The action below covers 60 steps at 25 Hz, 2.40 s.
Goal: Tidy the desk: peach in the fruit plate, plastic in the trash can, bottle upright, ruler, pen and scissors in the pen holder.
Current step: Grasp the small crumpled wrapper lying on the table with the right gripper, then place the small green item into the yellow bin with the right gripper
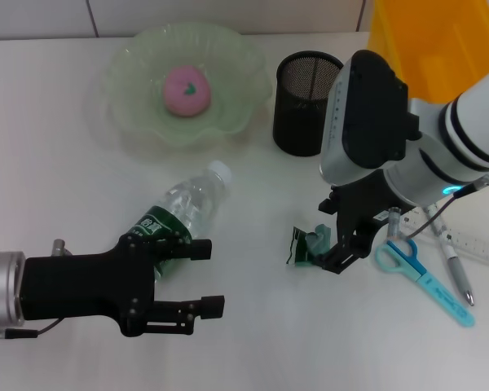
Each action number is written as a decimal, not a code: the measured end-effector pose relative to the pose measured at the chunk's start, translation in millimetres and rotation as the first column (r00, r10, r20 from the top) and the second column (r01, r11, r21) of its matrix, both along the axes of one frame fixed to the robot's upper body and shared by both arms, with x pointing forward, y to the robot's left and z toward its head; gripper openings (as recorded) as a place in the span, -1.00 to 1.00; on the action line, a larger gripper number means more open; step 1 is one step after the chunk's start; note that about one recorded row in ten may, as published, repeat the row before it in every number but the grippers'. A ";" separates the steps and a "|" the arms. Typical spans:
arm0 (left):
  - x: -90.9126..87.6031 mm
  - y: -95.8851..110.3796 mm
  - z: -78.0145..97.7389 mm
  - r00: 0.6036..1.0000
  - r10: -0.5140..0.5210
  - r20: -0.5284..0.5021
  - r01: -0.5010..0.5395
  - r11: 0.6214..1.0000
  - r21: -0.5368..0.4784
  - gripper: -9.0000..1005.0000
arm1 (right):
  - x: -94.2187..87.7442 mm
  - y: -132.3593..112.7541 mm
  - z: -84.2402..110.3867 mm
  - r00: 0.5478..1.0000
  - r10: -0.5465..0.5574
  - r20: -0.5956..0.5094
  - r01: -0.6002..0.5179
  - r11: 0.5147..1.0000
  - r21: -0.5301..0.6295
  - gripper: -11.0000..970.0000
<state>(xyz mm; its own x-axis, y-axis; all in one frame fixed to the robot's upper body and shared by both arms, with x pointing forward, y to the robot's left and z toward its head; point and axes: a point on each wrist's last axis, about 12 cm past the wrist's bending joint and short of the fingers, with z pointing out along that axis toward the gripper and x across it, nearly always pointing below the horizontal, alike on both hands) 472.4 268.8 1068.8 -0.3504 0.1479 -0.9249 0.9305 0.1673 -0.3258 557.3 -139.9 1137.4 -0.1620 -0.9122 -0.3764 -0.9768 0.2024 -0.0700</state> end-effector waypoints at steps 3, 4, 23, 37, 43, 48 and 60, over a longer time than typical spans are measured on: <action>0.8 -1.9 -2.5 1.000 0.001 -0.011 -0.001 1.000 0.006 0.63 | 0.3 2.7 -3.7 1.000 0.006 0.001 -0.006 1.000 -0.007 0.53; 1.0 -2.4 -3.3 1.000 0.001 -0.014 -0.001 1.000 0.008 0.63 | 0.7 4.1 -5.9 1.000 0.009 0.000 -0.009 1.000 -0.011 0.52; 1.3 -4.9 -6.9 1.000 0.004 -0.027 -0.003 1.000 0.017 0.63 | 0.6 6.0 -19.4 1.000 -0.006 -0.011 0.006 1.000 -0.021 -0.14; 0.8 -4.3 -7.0 1.000 0.006 -0.028 -0.006 1.000 0.016 0.63 | -0.3 -32.8 16.8 0.990 -0.139 0.038 0.127 0.968 0.218 -0.51; 0.3 -4.2 -7.4 1.000 0.007 -0.029 -0.006 1.000 0.016 0.63 | 6.2 -101.5 56.0 0.923 -0.373 0.094 0.243 0.755 0.609 -0.62; 0.8 -4.5 -7.1 1.000 0.005 -0.028 -0.005 1.000 0.016 0.63 | 18.8 -161.5 54.1 0.773 -0.628 0.086 0.294 0.476 0.829 -0.64; 2.0 -4.1 -6.0 0.999 0.009 -0.035 -0.008 1.000 0.013 0.63 | 53.4 -182.0 -8.3 0.544 -0.837 0.062 0.411 0.331 0.850 -0.53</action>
